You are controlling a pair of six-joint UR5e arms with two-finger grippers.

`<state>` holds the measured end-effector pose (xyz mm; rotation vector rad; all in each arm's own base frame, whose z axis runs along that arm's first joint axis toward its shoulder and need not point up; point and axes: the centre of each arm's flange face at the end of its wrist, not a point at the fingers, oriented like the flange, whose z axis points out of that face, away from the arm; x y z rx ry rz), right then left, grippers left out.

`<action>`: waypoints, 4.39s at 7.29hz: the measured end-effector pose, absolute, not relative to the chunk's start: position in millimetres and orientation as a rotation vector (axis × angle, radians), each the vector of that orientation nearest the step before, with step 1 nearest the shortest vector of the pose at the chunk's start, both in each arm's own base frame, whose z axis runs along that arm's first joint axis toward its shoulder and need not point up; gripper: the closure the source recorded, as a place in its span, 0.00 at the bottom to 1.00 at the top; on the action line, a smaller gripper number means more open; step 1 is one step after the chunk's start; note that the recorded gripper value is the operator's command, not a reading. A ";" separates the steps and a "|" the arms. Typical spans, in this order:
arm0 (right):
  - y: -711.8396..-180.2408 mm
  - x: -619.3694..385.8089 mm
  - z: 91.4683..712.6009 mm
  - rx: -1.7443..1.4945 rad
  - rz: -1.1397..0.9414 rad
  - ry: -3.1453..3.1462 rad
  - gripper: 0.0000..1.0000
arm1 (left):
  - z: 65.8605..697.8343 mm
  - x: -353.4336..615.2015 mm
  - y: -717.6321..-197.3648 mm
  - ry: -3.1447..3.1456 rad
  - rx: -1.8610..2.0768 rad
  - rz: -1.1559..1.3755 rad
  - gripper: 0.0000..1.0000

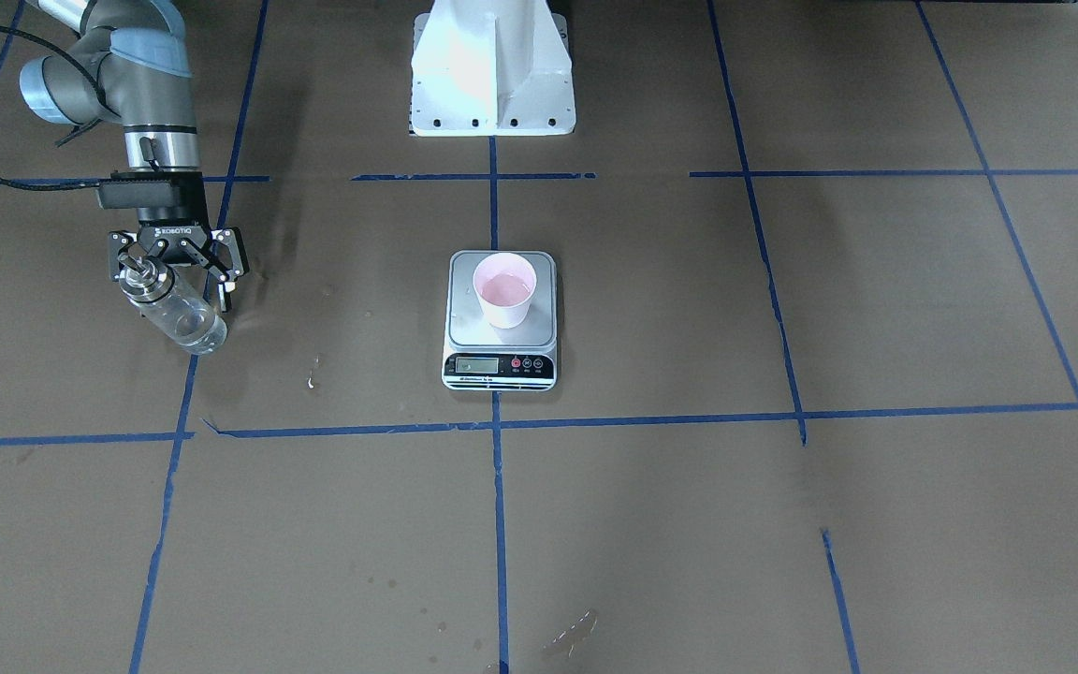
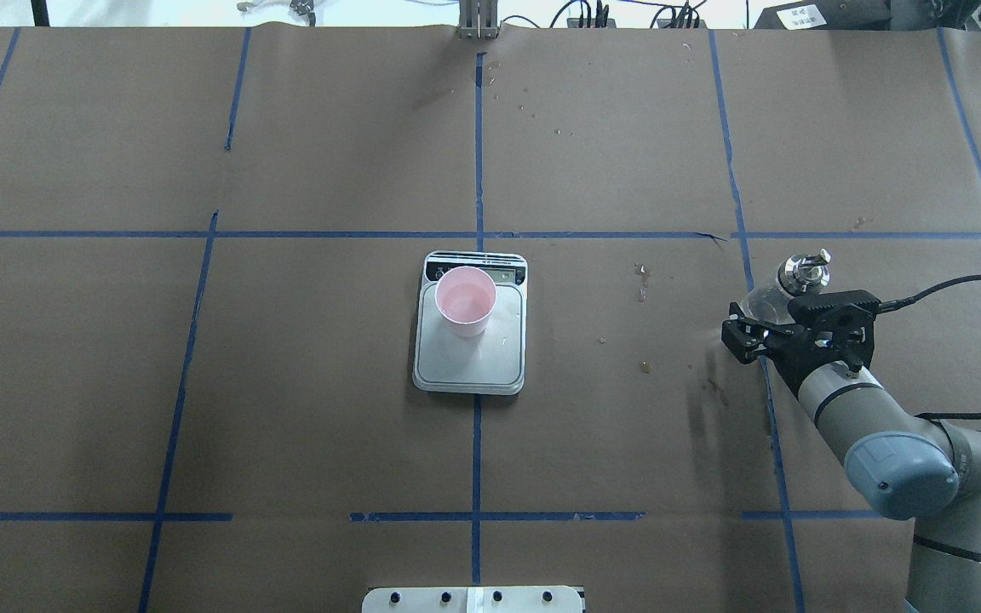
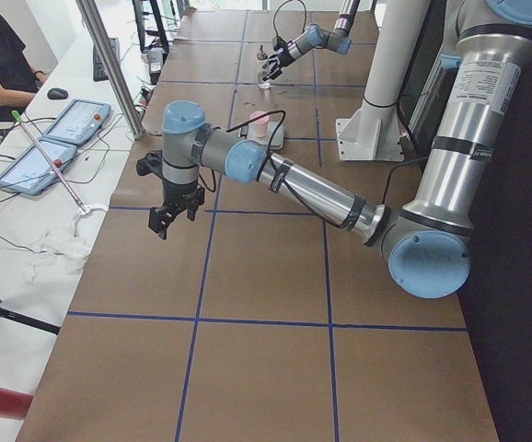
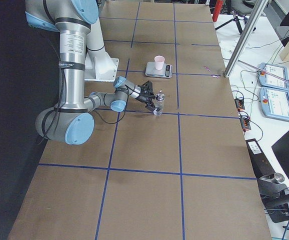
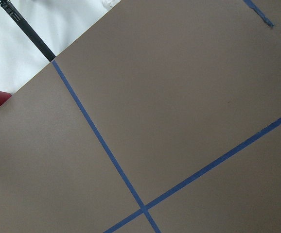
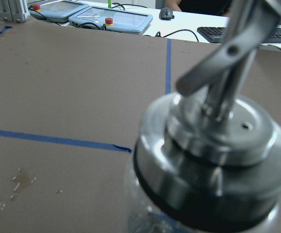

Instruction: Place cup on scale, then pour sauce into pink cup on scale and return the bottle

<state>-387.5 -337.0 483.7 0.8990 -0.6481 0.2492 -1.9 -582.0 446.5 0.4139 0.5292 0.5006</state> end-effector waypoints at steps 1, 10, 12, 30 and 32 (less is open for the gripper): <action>-339.0 -386.6 486.1 0.899 0.250 -0.642 0.00 | 446.0 -1.9 -581.8 0.529 0.415 0.501 0.00; -347.0 -385.5 482.4 0.907 0.266 -0.641 1.00 | 440.9 -2.1 -580.2 0.529 0.424 0.499 0.00; -351.6 -381.4 481.6 0.909 0.275 -0.639 1.00 | 440.3 -2.2 -579.6 0.529 0.426 0.499 0.00; -386.5 -462.5 233.4 1.303 -0.287 -0.052 1.00 | 604.9 -66.3 -503.9 0.663 0.267 0.329 0.00; -383.5 -485.6 253.4 1.319 -0.379 0.167 1.00 | 607.4 -66.3 -503.9 0.664 0.263 0.330 0.00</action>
